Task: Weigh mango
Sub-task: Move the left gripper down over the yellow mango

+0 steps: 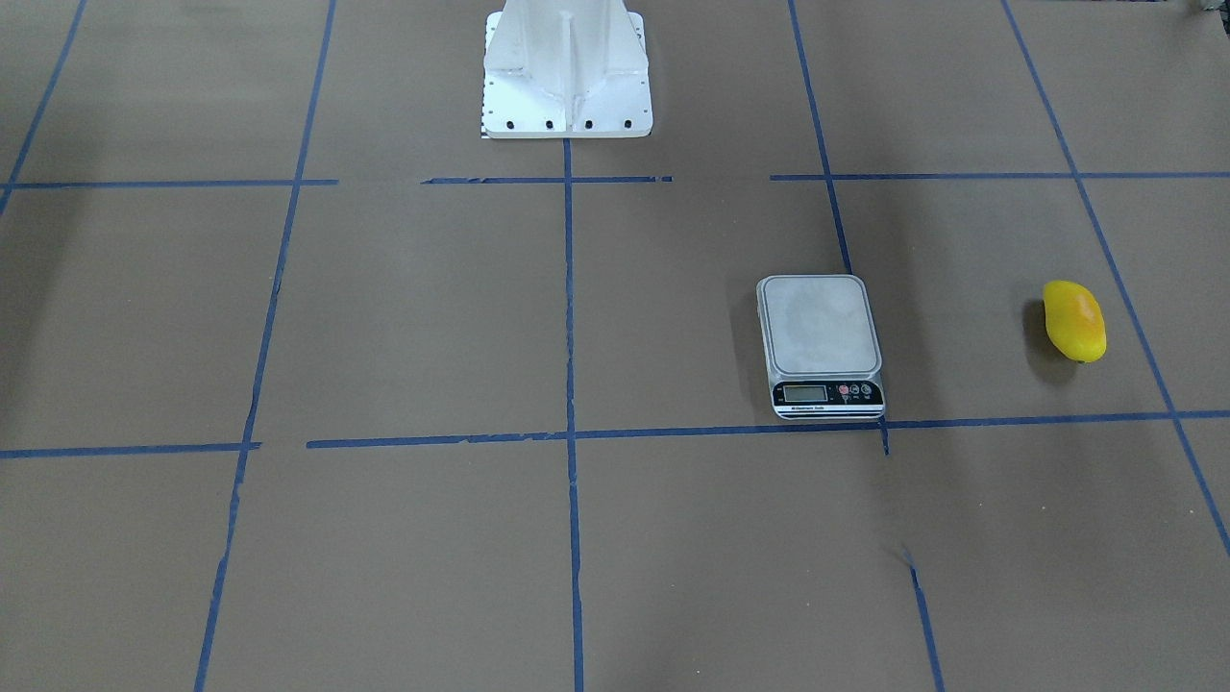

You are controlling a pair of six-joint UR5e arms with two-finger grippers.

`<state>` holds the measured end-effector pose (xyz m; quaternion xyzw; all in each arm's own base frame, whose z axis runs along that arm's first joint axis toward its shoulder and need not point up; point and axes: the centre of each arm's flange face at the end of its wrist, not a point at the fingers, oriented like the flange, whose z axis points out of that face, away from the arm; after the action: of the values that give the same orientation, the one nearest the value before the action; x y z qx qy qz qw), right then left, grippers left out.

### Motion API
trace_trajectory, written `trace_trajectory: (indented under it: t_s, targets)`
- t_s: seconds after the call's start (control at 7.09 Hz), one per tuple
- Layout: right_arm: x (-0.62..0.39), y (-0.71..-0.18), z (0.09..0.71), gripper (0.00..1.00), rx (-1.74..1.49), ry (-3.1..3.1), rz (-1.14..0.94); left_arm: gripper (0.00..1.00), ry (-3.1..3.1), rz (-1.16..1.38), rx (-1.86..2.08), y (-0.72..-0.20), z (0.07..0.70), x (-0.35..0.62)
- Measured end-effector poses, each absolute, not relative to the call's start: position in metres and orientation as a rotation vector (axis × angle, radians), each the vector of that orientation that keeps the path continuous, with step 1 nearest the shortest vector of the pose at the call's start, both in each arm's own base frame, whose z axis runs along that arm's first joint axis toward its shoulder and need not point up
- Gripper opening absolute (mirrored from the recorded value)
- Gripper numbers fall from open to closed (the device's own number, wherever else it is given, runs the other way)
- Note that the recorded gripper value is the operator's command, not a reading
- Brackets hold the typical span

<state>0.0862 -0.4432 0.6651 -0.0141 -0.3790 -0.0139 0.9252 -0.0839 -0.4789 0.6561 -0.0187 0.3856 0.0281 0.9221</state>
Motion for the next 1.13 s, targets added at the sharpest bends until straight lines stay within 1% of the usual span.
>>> trace_trajectory:
  t_s: [0.71,1.13]
  targets:
    - [0.086,-0.443,0.665,1.00,-0.029,-0.778,-0.029,1.00,0.792,0.058,-0.024,-0.485,0.646,-0.082]
    - [0.086,-0.443,0.665,1.00,-0.030,-0.778,-0.028,1.00,0.788,0.049,-0.023,-0.505,0.632,-0.028]
